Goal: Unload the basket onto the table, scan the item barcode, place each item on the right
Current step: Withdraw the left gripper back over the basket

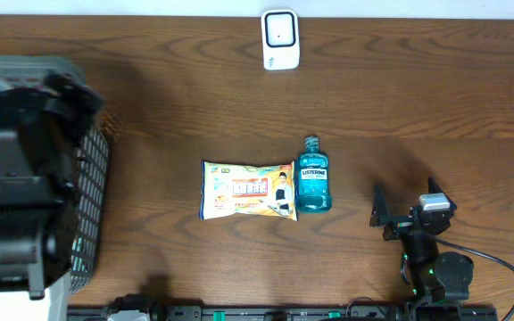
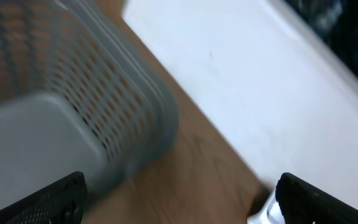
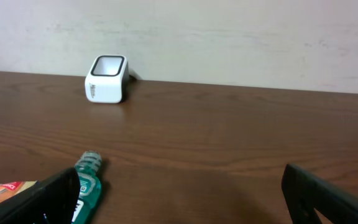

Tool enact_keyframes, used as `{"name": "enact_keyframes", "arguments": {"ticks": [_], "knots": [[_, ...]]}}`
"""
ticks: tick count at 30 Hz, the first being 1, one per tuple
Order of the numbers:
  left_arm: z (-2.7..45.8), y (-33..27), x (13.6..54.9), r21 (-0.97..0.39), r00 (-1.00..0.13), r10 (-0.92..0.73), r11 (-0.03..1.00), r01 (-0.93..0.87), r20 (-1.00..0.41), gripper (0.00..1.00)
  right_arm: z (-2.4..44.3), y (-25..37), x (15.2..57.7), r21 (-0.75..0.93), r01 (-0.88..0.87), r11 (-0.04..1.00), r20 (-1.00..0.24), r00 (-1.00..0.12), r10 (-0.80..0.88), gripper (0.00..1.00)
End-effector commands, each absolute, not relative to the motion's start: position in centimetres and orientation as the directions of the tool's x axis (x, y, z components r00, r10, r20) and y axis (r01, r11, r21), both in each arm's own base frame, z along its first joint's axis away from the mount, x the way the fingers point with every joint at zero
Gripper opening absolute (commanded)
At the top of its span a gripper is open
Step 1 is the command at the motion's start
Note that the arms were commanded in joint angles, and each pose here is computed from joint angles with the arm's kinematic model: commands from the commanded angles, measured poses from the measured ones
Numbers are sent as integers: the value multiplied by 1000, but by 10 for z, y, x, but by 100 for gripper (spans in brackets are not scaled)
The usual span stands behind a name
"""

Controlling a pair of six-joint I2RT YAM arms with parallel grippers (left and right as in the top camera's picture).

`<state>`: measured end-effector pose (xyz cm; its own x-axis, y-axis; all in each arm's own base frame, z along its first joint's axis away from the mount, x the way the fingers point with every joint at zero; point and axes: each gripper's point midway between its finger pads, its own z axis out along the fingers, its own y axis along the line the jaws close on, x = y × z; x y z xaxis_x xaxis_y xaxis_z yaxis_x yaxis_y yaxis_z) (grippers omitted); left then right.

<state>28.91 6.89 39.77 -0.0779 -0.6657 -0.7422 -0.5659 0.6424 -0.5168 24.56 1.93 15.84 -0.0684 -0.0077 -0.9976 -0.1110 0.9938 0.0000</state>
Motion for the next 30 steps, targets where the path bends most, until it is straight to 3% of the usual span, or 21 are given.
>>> {"name": "enact_keyframes", "arguments": {"ticks": [1,9,15,21,30], "knots": [[426,92,276,-534,20,-647,611,-584,-762,98,158,19,245,14,-108,994,-997,-71,6,99],[450,125,258,-578,158,-637,530,-621,-754,98,158,19,245,14,-109,994,-997,-71,6,99],[445,152,242,-622,262,-655,405,-670,-709,98,158,19,245,14,-109,994,-997,-71,6,99],[411,177,234,-625,321,-704,222,-749,-634,98,158,19,245,14,-108,994,-997,-71,6,99],[341,204,236,-494,315,-779,-8,-869,-542,98,158,19,245,14,-108,994,-997,-71,6,99]]}}
